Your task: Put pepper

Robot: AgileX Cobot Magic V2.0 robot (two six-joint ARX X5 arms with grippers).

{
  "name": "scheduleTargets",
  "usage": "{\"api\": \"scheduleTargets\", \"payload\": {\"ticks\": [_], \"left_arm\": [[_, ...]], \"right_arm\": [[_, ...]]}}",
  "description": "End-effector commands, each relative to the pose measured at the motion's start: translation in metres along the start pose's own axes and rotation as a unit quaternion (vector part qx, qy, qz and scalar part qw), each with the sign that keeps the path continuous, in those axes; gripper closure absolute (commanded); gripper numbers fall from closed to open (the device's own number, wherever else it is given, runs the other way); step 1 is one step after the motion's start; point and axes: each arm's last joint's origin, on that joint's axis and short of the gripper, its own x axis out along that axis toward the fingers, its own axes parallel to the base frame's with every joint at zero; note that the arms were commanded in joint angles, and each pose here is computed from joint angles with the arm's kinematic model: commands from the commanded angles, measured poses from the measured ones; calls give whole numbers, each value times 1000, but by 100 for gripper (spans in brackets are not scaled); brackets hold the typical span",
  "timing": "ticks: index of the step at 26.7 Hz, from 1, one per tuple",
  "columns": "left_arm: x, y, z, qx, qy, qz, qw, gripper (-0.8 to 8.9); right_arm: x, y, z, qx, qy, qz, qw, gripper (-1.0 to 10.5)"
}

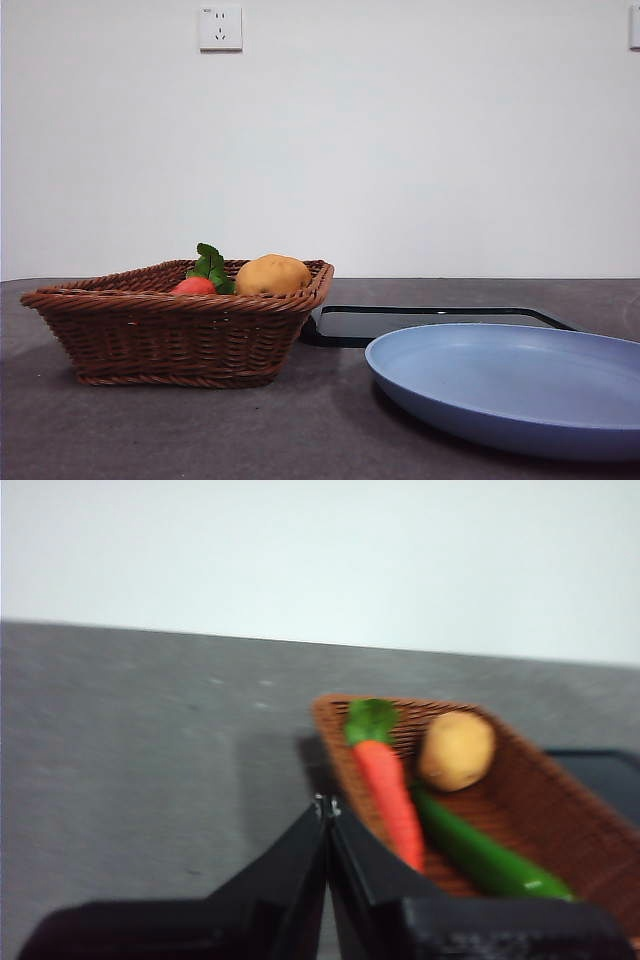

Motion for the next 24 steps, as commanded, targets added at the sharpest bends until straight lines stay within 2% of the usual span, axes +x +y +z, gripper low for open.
{"api": "scheduleTargets", "payload": {"ticks": [1, 4, 9, 13, 19, 24], "left_arm": [[0, -1, 3, -100, -5, -17, 995, 807], [-2, -5, 12, -121, -11, -40, 992, 807], [-8, -13, 44, -121, -21, -44, 991, 807], [-8, -20, 73, -116, 0, -56, 992, 807], [0, -27, 111, -79, 61, -101, 990, 807], [8, -30, 133, -54, 126, -140, 981, 807]], "right_arm": [[-1, 3, 7, 71, -25, 12, 997, 941], [-4, 7, 18, 92, -40, 17, 995, 941], [-10, 18, 47, 77, -61, 25, 995, 942], [-11, 28, 78, 53, -60, 25, 996, 942], [-8, 41, 124, -1, 19, -3, 1000, 942], [-2, 49, 154, -52, 118, -15, 992, 941]]}}
